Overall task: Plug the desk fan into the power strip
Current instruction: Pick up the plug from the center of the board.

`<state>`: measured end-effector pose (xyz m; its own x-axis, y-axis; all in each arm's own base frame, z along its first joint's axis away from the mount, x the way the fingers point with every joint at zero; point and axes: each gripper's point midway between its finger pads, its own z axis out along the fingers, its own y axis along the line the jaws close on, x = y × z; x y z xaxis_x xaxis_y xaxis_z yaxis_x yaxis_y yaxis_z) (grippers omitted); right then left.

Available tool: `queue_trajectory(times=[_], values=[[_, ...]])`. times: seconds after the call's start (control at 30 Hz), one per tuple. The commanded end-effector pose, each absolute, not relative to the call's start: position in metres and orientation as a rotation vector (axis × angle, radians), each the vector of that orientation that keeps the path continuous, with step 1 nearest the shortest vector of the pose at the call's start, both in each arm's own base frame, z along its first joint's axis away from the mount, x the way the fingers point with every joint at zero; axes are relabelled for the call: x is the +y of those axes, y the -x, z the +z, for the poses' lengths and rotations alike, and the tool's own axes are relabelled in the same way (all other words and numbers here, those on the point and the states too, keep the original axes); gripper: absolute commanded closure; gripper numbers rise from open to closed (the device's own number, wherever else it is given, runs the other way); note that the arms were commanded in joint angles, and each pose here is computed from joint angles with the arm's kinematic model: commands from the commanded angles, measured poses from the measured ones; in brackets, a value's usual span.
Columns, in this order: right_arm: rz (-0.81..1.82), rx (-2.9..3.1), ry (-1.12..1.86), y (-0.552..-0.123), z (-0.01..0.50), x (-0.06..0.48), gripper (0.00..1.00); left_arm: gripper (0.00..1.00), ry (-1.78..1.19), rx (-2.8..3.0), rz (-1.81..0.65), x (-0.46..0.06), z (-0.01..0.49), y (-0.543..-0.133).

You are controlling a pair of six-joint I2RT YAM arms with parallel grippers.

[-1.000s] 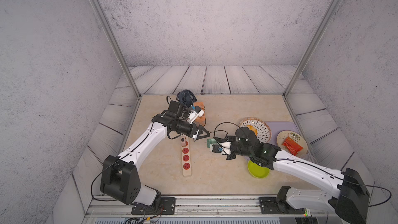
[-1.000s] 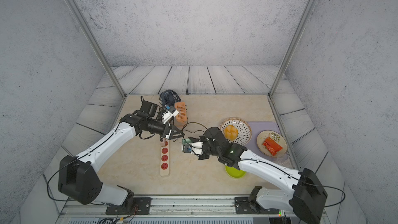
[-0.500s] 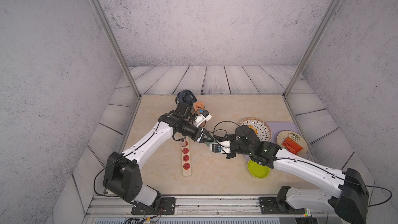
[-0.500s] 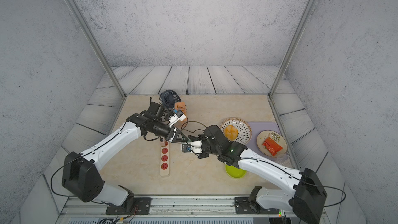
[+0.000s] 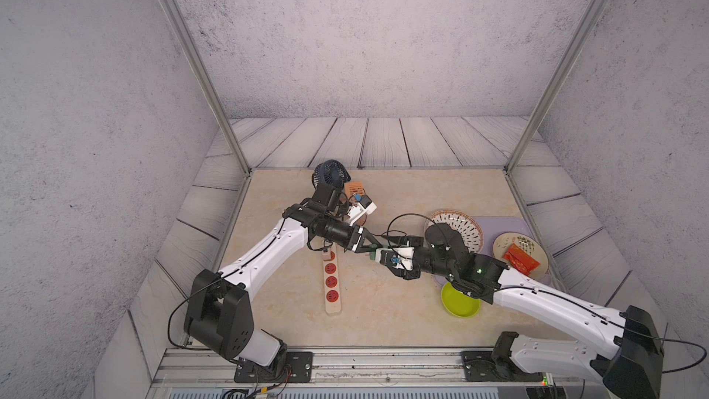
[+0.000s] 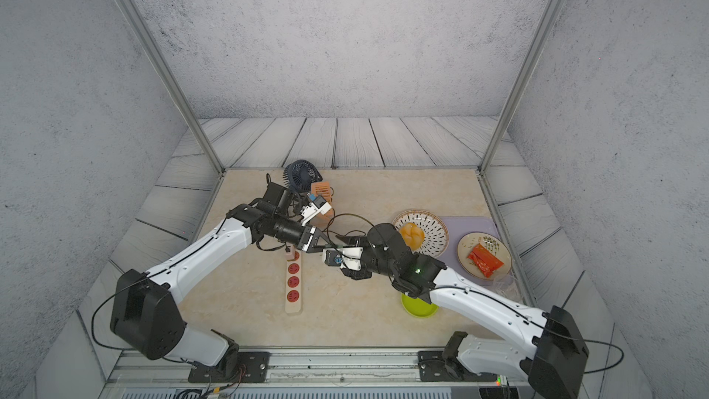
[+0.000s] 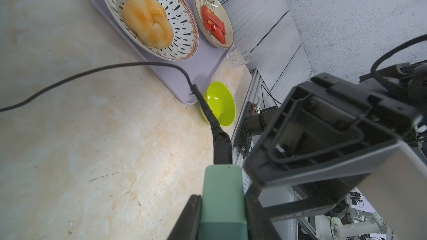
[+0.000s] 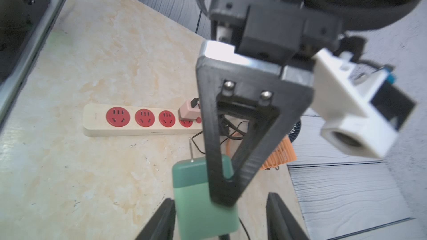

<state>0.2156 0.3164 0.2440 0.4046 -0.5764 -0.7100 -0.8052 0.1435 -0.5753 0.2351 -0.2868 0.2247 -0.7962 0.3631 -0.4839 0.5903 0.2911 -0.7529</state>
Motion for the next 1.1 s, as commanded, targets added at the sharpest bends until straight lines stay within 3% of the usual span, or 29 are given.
queue_trajectory(times=[0.0,0.27,0.47,0.63,0.77,1.07], values=[[0.286,1.284,1.360,-0.221,0.282,0.311,0.40,0.96,-0.785,2.274,-1.607,-0.285,0.245,-0.244],[0.685,1.455,0.760,-0.227,0.341,0.294,0.40,0.98,-0.326,2.194,-1.603,-0.250,0.266,-0.297],[1.131,1.617,0.232,-0.242,0.347,0.295,0.46,1.00,-0.026,2.179,-1.696,-0.247,0.269,-0.325],[1.371,1.601,0.010,-0.247,0.345,0.301,0.48,1.00,0.182,2.142,-1.797,-0.252,0.273,-0.349],[1.482,1.547,-0.210,-0.261,0.336,0.294,0.45,1.00,0.211,2.118,-1.809,-0.255,0.278,-0.356],[1.749,1.466,-0.428,-0.281,0.308,0.309,0.45,1.00,-0.011,2.052,-1.850,-0.281,0.312,-0.327]])
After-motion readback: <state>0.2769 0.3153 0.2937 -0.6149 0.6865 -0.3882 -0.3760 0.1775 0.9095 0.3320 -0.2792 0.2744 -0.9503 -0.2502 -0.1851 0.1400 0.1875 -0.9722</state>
